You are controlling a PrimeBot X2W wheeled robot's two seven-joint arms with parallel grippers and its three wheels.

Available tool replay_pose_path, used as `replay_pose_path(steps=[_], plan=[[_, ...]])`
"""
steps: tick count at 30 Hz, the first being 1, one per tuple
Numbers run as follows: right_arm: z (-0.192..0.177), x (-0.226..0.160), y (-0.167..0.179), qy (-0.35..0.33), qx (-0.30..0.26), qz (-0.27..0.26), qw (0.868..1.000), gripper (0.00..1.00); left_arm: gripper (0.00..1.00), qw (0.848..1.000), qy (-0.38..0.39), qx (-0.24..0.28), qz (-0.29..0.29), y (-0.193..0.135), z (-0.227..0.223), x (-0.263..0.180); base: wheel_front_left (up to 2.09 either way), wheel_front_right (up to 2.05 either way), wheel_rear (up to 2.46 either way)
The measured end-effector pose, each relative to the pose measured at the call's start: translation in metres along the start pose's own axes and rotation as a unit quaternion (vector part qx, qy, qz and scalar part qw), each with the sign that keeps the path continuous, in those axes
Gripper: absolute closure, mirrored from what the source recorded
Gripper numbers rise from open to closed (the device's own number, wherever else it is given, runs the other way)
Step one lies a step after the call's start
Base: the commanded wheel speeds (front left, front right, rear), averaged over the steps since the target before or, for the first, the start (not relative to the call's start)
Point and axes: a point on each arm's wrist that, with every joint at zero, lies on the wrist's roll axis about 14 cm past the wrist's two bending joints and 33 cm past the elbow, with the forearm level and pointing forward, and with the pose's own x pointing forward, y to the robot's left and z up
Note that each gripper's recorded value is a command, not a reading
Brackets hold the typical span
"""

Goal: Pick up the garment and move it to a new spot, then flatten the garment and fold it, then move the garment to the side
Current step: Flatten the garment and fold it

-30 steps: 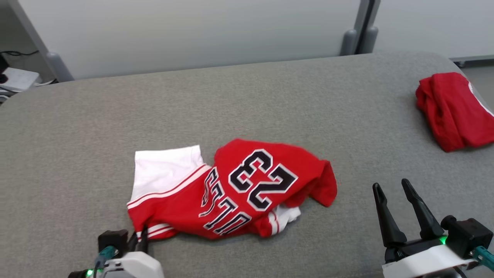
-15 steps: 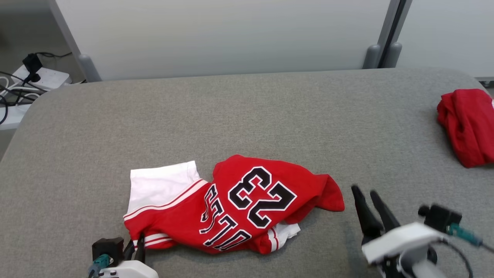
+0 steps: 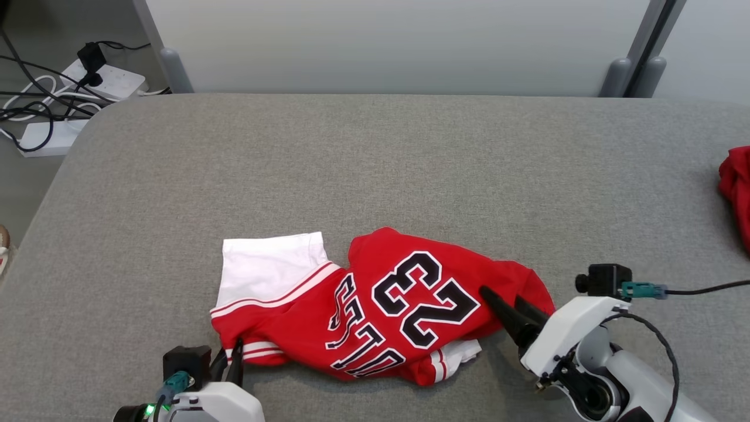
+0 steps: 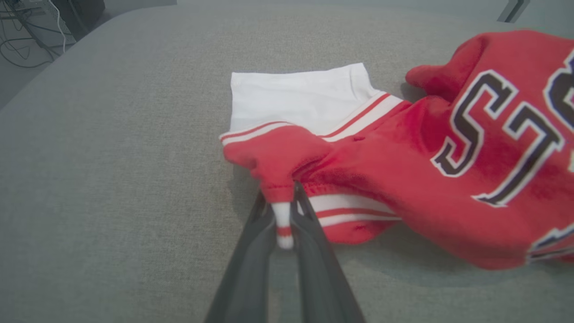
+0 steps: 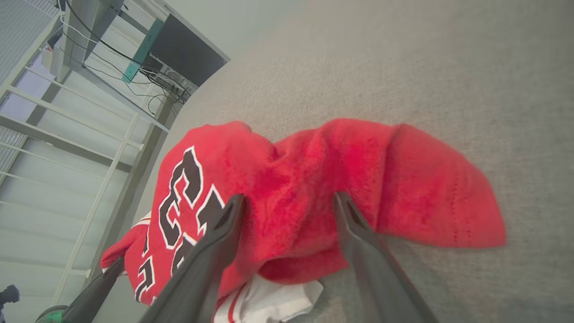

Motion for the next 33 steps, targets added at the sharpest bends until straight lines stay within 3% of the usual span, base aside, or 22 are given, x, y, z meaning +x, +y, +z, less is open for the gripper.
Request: replay_pose_path(steps=[1, 2, 3, 8, 14, 20, 23, 25, 29, 33], plan=[[-0.004, 0.002, 0.002, 0.011, -0.004, 0.003, 1.0, 0.55, 1.0, 1.0, -0.002, -0.001, 0.0, 0.0, 0.001, 0.0, 0.0, 0.0, 0.0], [-0.007, 0.003, 0.004, 0.019, -0.004, 0.006, 1.0, 0.82, 1.0, 1.0, -0.003, -0.001, -0.002, -0.001, 0.002, 0.0, 0.0, 0.0, 0.0], [-0.01, 0.005, 0.005, 0.026, -0.007, 0.008, 1.0, 1.0, 1.0, 1.0, -0.005, 0.0, -0.003, -0.002, 0.004, 0.001, 0.0, 0.0, 0.0], [-0.003, 0.007, -0.001, 0.024, -0.024, -0.002, 0.999, 1.0, 1.0, 0.999, -0.029, 0.001, -0.028, -0.014, 0.02, 0.008, 0.0, 0.0, 0.0], [0.055, 0.005, -0.003, -0.075, -0.056, -0.008, 0.996, 1.0, 1.0, 0.993, -0.094, 0.014, -0.076, -0.046, 0.067, 0.028, 0.0, 0.0, 0.0], [0.157, -0.015, 0.011, -0.225, -0.122, -0.002, 0.967, 1.0, 1.0, 0.964, -0.229, 0.036, -0.133, -0.089, 0.16, 0.042, 0.0, 0.0, 0.0], [0.177, -0.031, -0.003, -0.251, -0.128, -0.024, 0.959, 1.0, 1.0, 0.955, -0.242, 0.023, -0.172, -0.117, 0.175, 0.041, 0.0, 0.0, 0.0], [0.163, -0.041, -0.032, -0.233, -0.132, -0.059, 0.962, 1.0, 1.0, 0.96, -0.202, 0.017, -0.192, -0.129, 0.154, 0.042, 0.0, 0.0, 0.0], [0.084, -0.065, -0.105, -0.146, -0.109, -0.145, 0.973, 1.0, 1.0, 0.977, -0.09, 0.011, -0.194, -0.127, 0.081, 0.044, 0.0, 0.0, 0.0], [0.019, -0.089, -0.137, -0.085, -0.069, -0.188, 0.976, 1.0, 1.0, 0.982, 0.014, 0.009, -0.187, -0.115, 0.01, 0.03, 0.0, 0.0, 0.0]])
